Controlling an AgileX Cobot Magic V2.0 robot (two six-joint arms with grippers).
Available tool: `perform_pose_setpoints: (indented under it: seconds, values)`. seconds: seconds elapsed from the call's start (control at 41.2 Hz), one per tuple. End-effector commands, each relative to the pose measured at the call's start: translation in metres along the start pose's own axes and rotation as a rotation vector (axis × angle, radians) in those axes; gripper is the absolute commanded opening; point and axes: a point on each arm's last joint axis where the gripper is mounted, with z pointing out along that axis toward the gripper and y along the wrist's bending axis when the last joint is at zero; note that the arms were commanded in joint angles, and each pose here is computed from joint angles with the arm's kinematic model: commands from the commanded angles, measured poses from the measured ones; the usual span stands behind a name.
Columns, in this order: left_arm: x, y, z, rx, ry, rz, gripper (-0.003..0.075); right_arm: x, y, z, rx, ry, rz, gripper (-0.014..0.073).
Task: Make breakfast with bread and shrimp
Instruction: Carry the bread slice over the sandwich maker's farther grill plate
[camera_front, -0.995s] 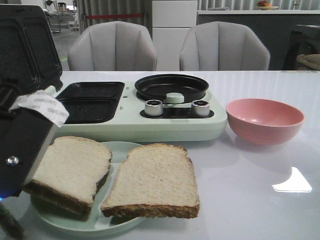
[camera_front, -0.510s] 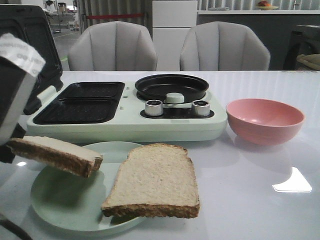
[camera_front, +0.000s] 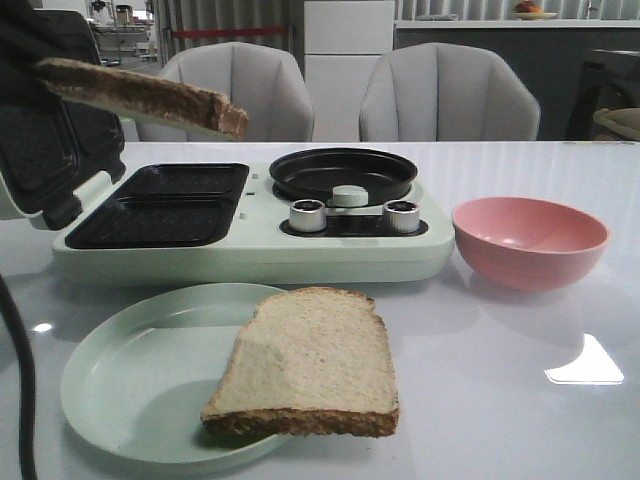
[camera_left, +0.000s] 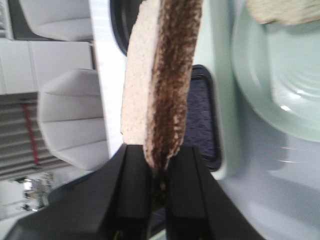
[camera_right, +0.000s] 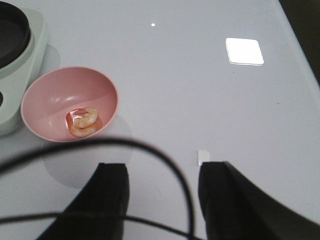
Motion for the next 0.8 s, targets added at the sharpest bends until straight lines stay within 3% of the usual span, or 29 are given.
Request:
perform_pose_setpoints:
  seconds: [0.0, 0.291, 0.777]
  values:
    - [-0.004, 0.019, -0.004, -0.094, -0.056, 0.031, 0.0099, -0.016, -0.001, -0.006, 0.006, -0.103, -0.013, 0.0440]
    - [0.019, 0.024, 0.041, -0.043, 0.019, -0.011, 0.0099, -0.016, -0.001, -0.006, 0.006, -0.103, -0.013, 0.0440]
    - [0.048, 0.081, 0.133, -0.061, 0.140, -0.129, 0.0099, -0.016, -0.001, -0.006, 0.006, -0.103, -0.013, 0.0440]
